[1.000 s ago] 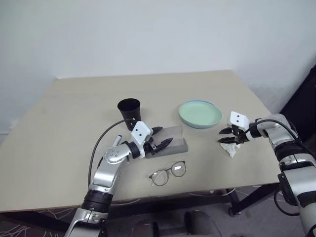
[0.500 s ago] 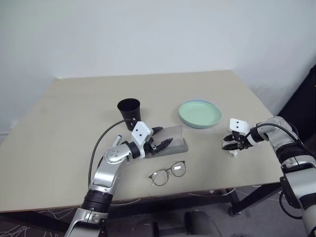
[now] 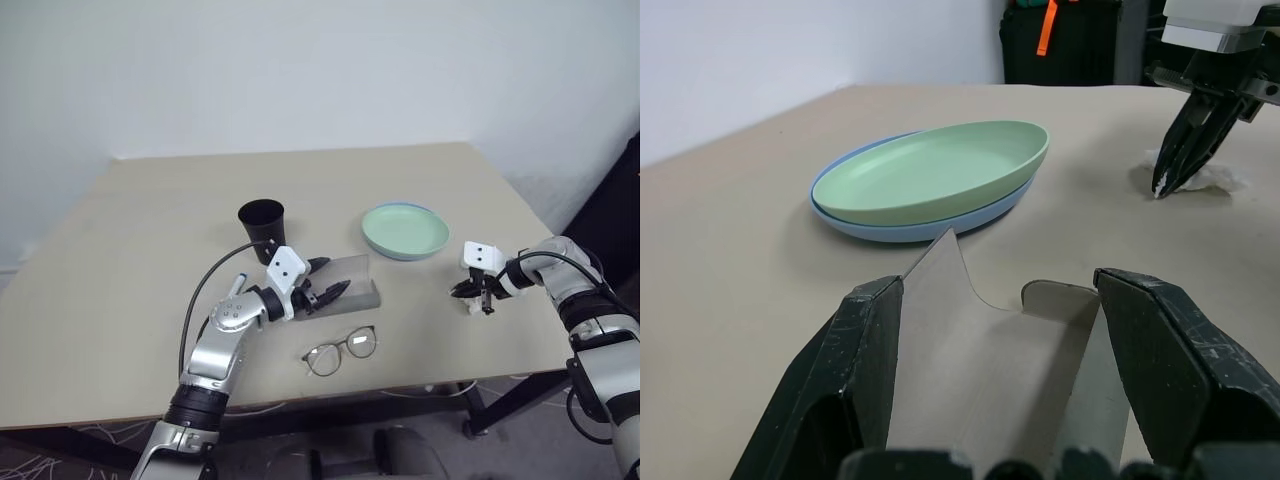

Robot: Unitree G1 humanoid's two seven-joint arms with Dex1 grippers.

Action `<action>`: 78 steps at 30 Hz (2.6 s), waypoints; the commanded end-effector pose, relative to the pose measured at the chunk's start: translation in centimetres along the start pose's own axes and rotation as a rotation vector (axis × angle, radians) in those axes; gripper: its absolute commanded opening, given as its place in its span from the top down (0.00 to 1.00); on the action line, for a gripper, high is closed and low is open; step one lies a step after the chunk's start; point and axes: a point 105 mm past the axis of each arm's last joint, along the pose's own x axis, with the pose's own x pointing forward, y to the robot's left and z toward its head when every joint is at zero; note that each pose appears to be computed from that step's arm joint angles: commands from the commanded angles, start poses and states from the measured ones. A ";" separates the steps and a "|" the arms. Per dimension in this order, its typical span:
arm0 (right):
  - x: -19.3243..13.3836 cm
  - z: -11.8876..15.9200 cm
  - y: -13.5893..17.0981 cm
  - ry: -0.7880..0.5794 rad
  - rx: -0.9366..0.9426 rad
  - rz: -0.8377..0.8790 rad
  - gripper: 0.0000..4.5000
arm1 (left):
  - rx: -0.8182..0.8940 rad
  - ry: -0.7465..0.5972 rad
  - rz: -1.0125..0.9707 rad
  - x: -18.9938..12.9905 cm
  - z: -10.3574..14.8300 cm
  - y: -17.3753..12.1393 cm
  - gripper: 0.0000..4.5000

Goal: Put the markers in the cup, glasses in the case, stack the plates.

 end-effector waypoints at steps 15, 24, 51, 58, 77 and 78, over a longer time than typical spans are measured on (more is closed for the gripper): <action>-3.9 10.4 -7.8 -0.410 0.010 -0.488 0.99 | 0.049 -0.039 -0.005 0.3 1.4 0.2 0.28; -1.2 10.6 -8.3 -0.339 0.040 -0.585 0.99 | 0.051 -0.042 -0.005 0.5 1.5 0.3 0.28; -1.5 13.1 -5.9 -0.537 -0.058 -0.369 0.48 | 0.051 -0.037 -0.008 0.0 1.6 0.8 0.28; -1.3 12.0 -5.4 -0.501 -0.089 -0.370 0.48 | -0.036 -0.005 -0.220 -1.6 2.4 -0.6 0.28; 0.7 10.3 2.3 -0.611 -0.108 0.168 0.47 | 0.022 0.264 -0.505 -3.3 1.2 -1.8 0.01; 0.9 10.1 2.6 -0.608 -0.107 0.181 0.47 | 0.026 0.267 -0.513 -3.1 1.2 -2.0 0.01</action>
